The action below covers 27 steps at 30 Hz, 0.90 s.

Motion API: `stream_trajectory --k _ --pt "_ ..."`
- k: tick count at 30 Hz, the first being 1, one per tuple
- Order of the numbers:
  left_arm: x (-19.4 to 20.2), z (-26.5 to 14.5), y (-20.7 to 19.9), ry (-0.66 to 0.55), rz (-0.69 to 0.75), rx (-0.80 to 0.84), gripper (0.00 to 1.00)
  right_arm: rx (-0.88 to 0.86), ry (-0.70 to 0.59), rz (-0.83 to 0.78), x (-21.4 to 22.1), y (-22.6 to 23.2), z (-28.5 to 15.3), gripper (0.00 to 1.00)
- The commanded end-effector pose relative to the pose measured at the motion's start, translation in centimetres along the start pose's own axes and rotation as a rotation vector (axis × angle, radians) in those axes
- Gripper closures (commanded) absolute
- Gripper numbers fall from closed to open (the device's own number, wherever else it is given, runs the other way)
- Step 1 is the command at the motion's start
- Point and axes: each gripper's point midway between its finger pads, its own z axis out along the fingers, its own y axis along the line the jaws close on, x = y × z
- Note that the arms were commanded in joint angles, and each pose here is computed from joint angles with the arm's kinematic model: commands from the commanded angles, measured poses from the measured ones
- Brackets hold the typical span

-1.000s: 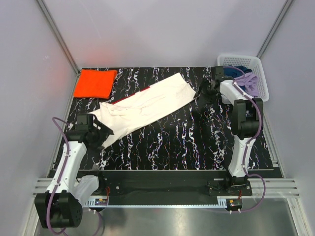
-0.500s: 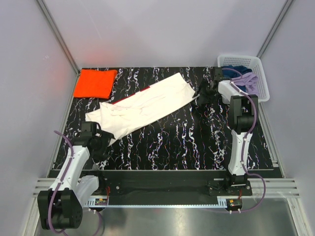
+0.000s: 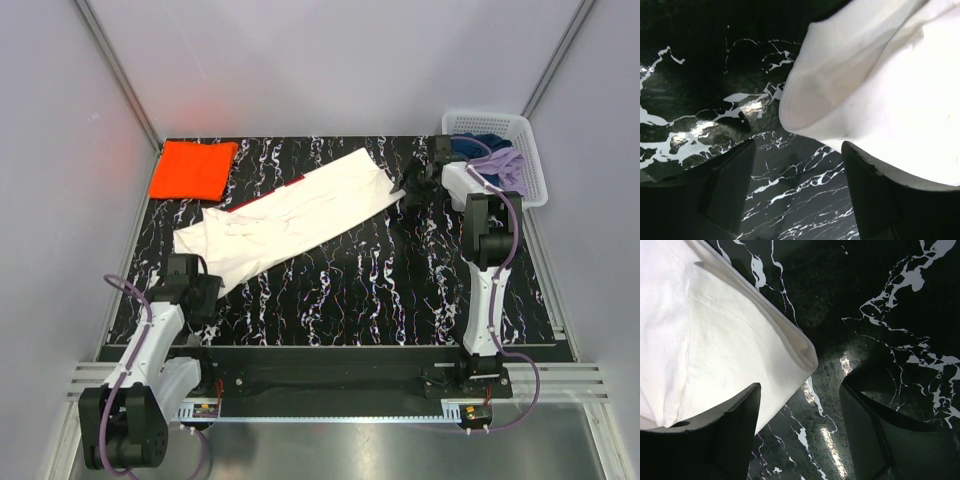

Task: Fold and stack the t-shirts
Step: Fold the tshirt

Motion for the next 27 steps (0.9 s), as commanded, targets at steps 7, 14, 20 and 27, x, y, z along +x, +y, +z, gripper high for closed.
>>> stream_trajectory --k 7,14,20,27 --pt "-2.2 0.8 -1.1 -0.12 -0.025 0.055 0.49 -0.049 -0.023 0.0 -0.5 2.2 0.9 0.36" --pt "-3.9 0.2 -2.7 -0.202 0.054 0.078 0.7 -0.05 -0.014 0.004 -0.1 2.0 1.3 0.4" --pt "-4.0 -0.2 -4.0 -0.198 0.121 0.101 0.87 -0.028 -0.018 0.004 0.1 1.4 1.5 0.48" --pt "-4.4 -0.7 -3.2 -0.209 0.162 0.052 1.0 -0.006 -0.04 -0.005 -0.9 1.3 1.9 0.61"
